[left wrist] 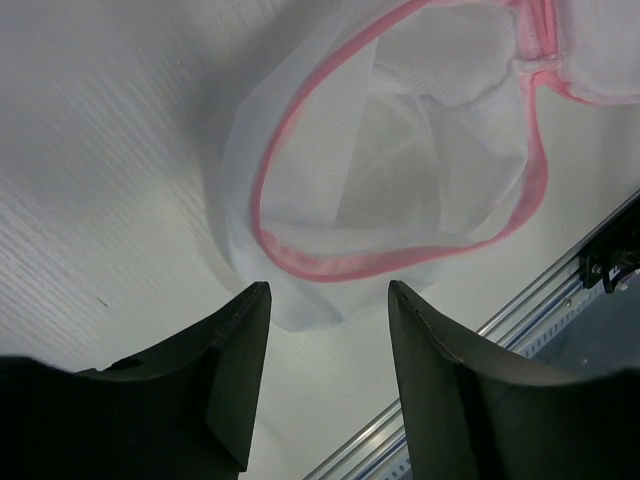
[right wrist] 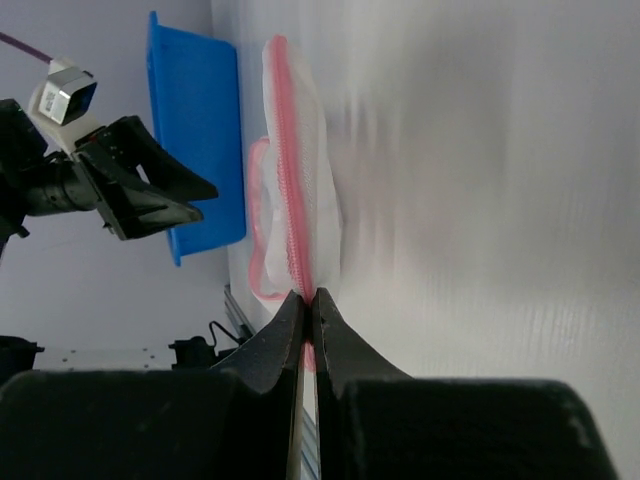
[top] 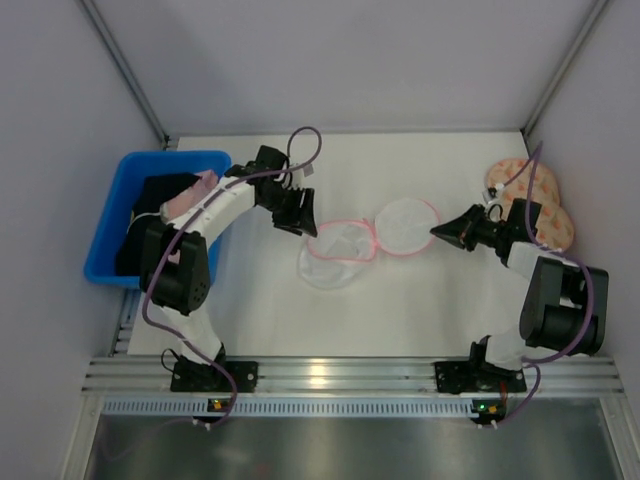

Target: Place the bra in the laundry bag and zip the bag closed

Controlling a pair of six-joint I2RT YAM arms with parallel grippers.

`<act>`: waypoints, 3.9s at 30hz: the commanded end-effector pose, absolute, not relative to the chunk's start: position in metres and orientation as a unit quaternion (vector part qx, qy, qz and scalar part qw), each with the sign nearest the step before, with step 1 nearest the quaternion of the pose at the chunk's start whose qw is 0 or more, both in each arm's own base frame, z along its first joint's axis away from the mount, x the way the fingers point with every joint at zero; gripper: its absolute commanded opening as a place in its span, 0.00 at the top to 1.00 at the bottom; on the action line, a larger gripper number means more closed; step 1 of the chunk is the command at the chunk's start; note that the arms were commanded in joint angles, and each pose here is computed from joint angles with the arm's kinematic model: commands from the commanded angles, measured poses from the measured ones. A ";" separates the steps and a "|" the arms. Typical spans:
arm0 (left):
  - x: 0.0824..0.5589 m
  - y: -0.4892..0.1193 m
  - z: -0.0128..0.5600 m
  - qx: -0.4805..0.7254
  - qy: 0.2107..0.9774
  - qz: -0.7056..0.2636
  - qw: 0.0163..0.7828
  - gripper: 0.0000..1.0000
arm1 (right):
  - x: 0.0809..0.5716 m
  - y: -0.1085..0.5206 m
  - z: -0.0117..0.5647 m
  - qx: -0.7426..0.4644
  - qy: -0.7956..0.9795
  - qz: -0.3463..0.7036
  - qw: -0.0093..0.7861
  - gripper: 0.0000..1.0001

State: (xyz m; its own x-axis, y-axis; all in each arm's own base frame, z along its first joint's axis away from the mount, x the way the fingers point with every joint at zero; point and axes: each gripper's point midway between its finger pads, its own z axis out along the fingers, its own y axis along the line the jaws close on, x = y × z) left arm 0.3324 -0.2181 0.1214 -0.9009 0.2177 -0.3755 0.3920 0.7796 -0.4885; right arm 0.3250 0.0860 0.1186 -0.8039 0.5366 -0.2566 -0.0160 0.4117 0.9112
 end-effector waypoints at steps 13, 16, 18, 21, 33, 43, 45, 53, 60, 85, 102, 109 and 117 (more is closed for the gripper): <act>0.320 -0.230 0.069 0.092 0.954 -0.276 0.074 0.47 | 0.326 0.087 0.130 0.126 0.787 0.519 0.307 1.00; 0.330 -0.236 0.067 0.092 0.952 -0.282 0.073 0.56 | 0.327 0.087 0.129 0.124 0.788 0.519 0.307 1.00; 0.338 -0.240 0.067 0.095 0.950 -0.287 0.077 0.72 | 0.329 0.086 0.129 0.123 0.788 0.519 0.308 1.00; 0.361 -0.251 0.082 0.112 0.941 -0.298 0.109 0.89 | 0.338 0.075 0.136 0.126 0.783 0.516 0.323 1.00; 0.440 -0.315 0.153 0.170 0.882 -0.384 0.214 1.00 | 0.400 0.010 0.202 0.128 0.755 0.486 0.420 1.00; 0.490 -0.286 0.075 0.150 0.910 -0.295 0.251 0.93 | 0.435 0.038 0.102 0.135 0.797 0.472 0.351 1.00; 0.494 -0.284 0.070 0.157 0.909 -0.291 0.253 0.91 | 0.438 0.039 0.096 0.134 0.800 0.470 0.348 1.00; 0.502 -0.277 0.115 0.164 0.893 -0.296 0.297 0.43 | 0.449 0.026 0.113 0.121 0.827 0.413 0.362 0.64; 0.488 -0.253 0.214 0.191 0.857 -0.280 0.388 0.05 | 0.442 0.014 0.177 0.083 0.843 0.350 0.400 0.11; 0.361 0.088 0.226 0.034 0.930 -0.018 0.365 0.04 | 0.358 0.028 0.262 -0.175 0.880 0.048 0.440 0.01; 0.345 0.117 0.100 0.045 0.975 0.008 0.216 0.29 | 0.343 0.067 0.219 -0.172 0.892 0.171 0.382 0.01; 0.347 0.121 0.081 0.037 0.979 0.011 0.201 0.43 | 0.339 0.069 0.205 -0.174 0.895 0.176 0.372 0.01; 0.361 0.115 0.122 0.023 0.965 0.003 0.263 0.97 | 0.339 0.071 0.206 -0.176 0.893 0.183 0.373 0.01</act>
State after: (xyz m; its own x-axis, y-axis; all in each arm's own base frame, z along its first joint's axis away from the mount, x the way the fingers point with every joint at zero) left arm 0.3369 0.1127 0.0806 -0.9309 0.0481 -0.3621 0.0526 0.9986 -0.0024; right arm 0.3321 0.0654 0.1842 -0.7214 -0.1830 -0.6679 -0.4182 0.8838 0.2097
